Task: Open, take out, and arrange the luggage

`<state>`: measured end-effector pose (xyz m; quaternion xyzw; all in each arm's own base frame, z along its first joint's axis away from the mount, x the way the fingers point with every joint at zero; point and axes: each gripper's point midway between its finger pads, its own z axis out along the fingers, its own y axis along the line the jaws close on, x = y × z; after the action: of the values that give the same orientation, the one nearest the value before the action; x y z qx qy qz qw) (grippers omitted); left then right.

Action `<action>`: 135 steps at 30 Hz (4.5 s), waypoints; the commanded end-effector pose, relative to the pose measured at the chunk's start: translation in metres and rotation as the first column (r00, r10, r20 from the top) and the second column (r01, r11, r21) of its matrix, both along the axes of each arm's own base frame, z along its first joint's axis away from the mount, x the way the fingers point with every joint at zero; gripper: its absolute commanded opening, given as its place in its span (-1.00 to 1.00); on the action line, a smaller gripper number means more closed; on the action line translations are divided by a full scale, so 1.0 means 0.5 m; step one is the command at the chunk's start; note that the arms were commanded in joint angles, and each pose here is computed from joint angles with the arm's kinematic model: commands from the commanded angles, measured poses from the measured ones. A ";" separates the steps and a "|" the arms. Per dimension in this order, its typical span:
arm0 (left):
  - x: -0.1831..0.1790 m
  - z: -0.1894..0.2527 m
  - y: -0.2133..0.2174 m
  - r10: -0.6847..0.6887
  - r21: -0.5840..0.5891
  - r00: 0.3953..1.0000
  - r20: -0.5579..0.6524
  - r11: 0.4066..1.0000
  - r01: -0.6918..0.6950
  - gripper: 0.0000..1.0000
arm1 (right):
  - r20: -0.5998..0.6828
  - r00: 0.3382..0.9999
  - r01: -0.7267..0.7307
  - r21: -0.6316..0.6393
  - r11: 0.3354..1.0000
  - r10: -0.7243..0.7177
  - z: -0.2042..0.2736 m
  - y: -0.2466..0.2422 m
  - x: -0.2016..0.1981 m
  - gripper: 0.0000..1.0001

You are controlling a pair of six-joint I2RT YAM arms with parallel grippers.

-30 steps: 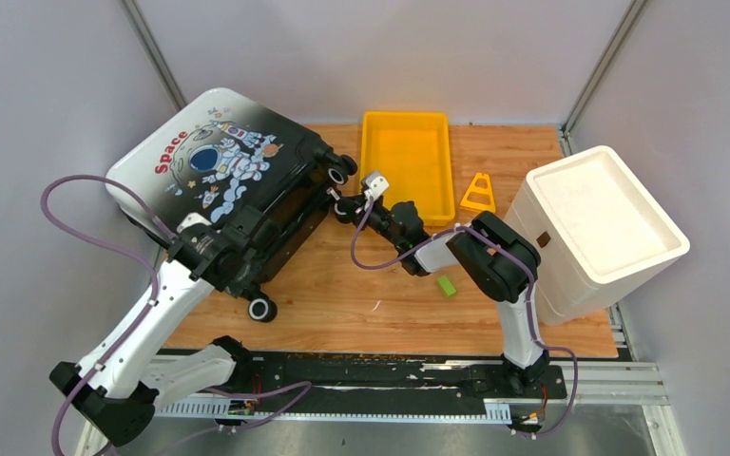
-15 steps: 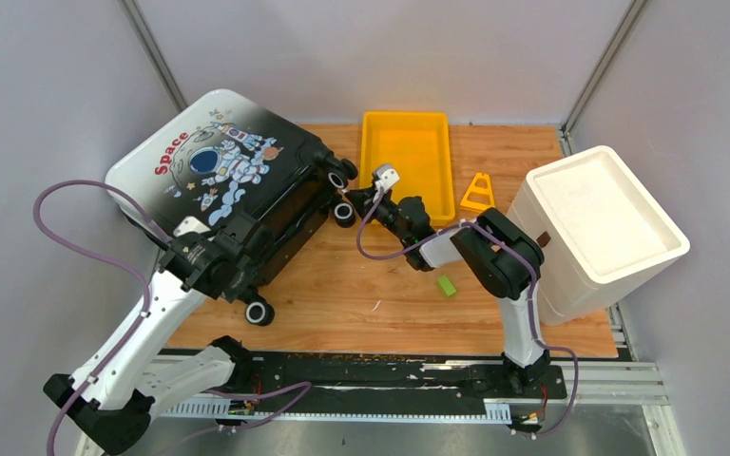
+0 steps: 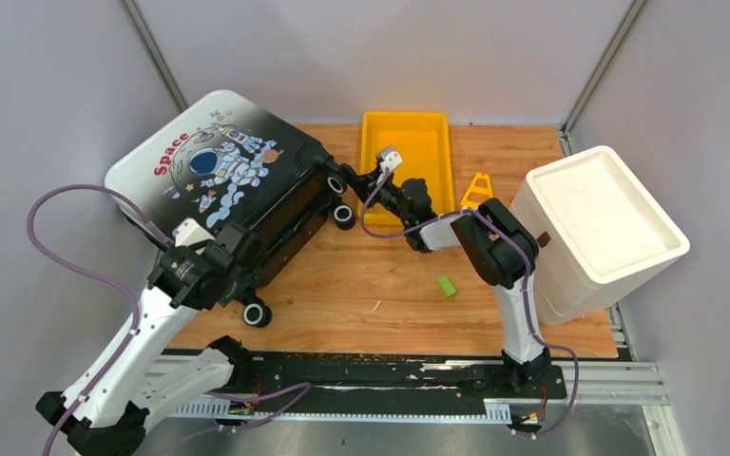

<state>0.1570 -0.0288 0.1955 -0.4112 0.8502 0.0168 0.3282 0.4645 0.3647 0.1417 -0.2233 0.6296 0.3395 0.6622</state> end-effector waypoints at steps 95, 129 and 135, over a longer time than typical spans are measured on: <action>0.111 0.154 0.211 -0.080 0.578 0.985 0.151 0.816 -0.023 0.22 | -0.364 0.875 -0.397 -0.160 0.904 0.319 0.184 0.103 -0.387 -1.00; 0.086 0.224 0.218 -0.049 0.389 0.971 0.235 0.920 -0.048 0.22 | -0.491 0.782 -0.331 0.196 0.923 0.384 0.253 0.203 -0.617 -1.00; 0.000 0.162 0.168 0.193 0.093 0.977 0.090 0.975 -0.201 0.26 | -0.482 0.797 -0.307 0.194 0.932 0.363 0.253 0.200 -0.624 -1.00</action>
<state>0.1934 0.0721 0.2985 -0.3687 0.7912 0.1133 0.4745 0.1887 0.4431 0.1845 -0.1654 0.8066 0.4210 0.3806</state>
